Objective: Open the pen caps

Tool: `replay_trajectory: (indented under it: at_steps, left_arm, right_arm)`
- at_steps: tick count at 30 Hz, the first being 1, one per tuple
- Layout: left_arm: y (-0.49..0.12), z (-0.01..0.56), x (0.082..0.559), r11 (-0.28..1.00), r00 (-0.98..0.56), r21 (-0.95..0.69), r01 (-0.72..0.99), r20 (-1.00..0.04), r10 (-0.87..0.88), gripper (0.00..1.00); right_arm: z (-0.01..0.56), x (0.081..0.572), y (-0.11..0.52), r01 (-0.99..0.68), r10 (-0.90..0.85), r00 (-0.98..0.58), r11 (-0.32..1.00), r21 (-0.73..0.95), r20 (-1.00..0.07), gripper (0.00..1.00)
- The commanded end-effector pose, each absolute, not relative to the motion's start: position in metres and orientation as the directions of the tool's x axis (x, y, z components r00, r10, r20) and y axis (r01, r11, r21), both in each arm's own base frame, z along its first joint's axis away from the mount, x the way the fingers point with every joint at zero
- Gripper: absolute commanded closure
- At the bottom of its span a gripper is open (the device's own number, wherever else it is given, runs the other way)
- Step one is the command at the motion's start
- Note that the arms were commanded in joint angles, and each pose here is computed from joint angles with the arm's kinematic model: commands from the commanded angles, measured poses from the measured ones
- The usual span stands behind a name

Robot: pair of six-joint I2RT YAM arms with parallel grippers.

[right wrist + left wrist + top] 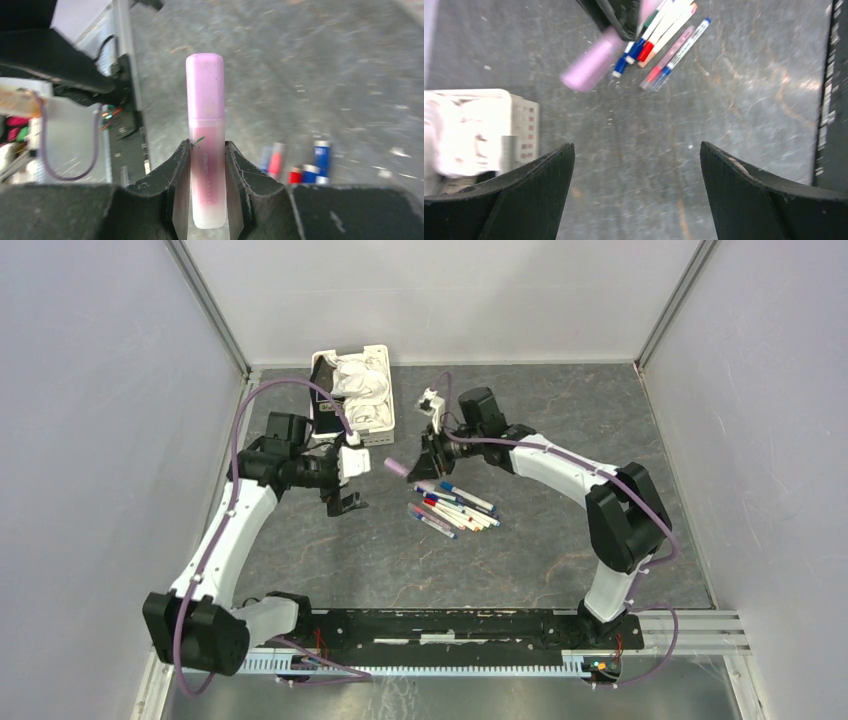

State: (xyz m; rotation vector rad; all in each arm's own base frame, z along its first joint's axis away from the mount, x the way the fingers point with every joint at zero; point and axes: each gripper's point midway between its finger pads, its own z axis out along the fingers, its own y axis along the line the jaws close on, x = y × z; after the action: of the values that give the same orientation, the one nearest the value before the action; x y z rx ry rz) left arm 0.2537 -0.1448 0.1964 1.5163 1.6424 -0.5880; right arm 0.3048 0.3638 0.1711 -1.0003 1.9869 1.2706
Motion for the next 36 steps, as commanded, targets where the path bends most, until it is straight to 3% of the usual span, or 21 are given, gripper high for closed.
replay_trajectory:
  at_steps: [1, 6, 14, 18, 23, 27, 29, 32, 36]
  left_arm:
    - [-0.141, 0.226, 0.262, -0.055, 0.442, 0.553, 0.831, -0.598, 0.669, 0.0]
    - [-0.152, 0.223, 0.249, -0.212, 0.621, 0.676, 0.706, -0.446, 0.645, 0.0]
    - [-0.156, 0.198, 0.218, -0.374, 0.716, 0.667, 0.644, -0.352, 0.603, 0.03]
    - [-0.16, 0.194, 0.215, -0.403, 0.75, 0.685, 0.607, -0.324, 0.578, 0.1]
    - [-0.165, 0.194, 0.222, -0.406, 0.765, 0.709, 0.576, -0.294, 0.573, 0.31]
    - [-0.167, 0.195, 0.226, -0.405, 0.766, 0.715, 0.571, -0.286, 0.575, 0.66]
    - [-0.167, 0.197, 0.228, -0.399, 0.766, 0.721, 0.567, -0.283, 0.577, 0.79]
    - [-0.167, 0.196, 0.228, -0.4, 0.765, 0.72, 0.567, -0.28, 0.58, 0.88]
    - [-0.167, 0.197, 0.229, -0.398, 0.762, 0.719, 0.57, -0.281, 0.583, 0.94]
  right_arm:
    - [0.191, 0.258, 0.392, -0.769, -0.316, -0.624, 0.085, 0.633, -0.715, 0.89]
    - [0.199, 0.236, 0.416, -0.742, -0.343, -0.635, 0.02, 0.671, -0.692, 0.89]
    - [0.216, 0.229, 0.424, -0.723, -0.311, -0.651, -0.022, 0.691, -0.692, 0.89]
    - [0.22, 0.226, 0.429, -0.71, -0.301, -0.663, -0.041, 0.703, -0.686, 0.89]
    - [0.223, 0.222, 0.433, -0.705, -0.303, -0.662, -0.06, 0.706, -0.686, 0.85]
    - [0.22, 0.218, 0.433, -0.698, -0.316, -0.664, -0.061, 0.713, -0.677, 0.82]
    - [0.217, 0.217, 0.432, -0.697, -0.323, -0.665, -0.057, 0.715, -0.674, 0.78]
    - [0.216, 0.216, 0.432, -0.697, -0.326, -0.664, -0.056, 0.715, -0.673, 0.65]
    - [0.217, 0.212, 0.435, -0.697, -0.334, -0.659, -0.067, 0.714, -0.674, 0.58]
